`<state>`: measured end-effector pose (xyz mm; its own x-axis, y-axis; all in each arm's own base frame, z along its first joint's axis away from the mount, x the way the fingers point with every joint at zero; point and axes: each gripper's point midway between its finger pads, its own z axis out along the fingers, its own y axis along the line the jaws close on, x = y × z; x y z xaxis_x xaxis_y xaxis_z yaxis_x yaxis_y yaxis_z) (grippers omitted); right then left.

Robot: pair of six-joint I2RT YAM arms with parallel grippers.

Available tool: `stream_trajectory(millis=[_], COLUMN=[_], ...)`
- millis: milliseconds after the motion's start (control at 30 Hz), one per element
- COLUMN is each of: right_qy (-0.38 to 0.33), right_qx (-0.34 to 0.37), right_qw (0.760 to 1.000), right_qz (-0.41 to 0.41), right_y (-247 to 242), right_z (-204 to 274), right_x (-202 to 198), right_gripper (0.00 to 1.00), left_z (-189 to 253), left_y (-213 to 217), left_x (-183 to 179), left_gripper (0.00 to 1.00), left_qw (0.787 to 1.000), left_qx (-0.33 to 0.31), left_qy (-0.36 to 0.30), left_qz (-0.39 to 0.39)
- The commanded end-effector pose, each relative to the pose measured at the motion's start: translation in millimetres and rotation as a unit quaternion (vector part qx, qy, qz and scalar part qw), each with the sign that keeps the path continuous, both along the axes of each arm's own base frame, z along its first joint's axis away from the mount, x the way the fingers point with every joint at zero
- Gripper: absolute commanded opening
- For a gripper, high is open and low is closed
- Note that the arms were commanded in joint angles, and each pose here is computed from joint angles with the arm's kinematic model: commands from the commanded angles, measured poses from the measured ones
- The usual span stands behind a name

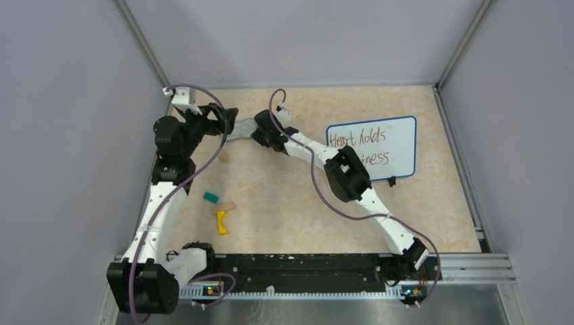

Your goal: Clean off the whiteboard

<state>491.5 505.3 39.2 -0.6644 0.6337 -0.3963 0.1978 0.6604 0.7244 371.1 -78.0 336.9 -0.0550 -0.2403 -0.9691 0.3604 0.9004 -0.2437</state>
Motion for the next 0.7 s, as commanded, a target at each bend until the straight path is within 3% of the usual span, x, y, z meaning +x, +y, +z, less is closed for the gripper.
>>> stream_trajectory(millis=[0, 167, 400, 667], right_qy=[-0.03, -0.084, -0.132, -0.095], right_qx=[0.013, -0.026, -0.076, -0.122], right_qw=[0.999, 0.995, 0.987, 0.985], right_qz=[0.022, 0.046, 0.056, 0.082], right_y=[-1.7, -24.6, -83.9, -148.9], right_z=[22.1, 87.0, 138.2, 97.9], right_x=[13.7, 8.1, -45.3, -150.5], right_gripper=[0.0, 0.0, 0.0, 0.0], left_z=[29.6, 28.1, 22.9, 20.7], left_y=[-1.2, -2.3, -6.4, -11.1], left_x=[0.0, 0.8, 3.3, 2.3], left_gripper=[0.99, 0.99, 0.99, 0.99], left_qw=[0.999, 0.999, 0.999, 0.999], left_qx=[0.004, 0.002, -0.004, -0.009], left_qy=[-0.042, -0.039, -0.031, -0.03], left_qz=[-0.009, -0.016, -0.028, -0.042])
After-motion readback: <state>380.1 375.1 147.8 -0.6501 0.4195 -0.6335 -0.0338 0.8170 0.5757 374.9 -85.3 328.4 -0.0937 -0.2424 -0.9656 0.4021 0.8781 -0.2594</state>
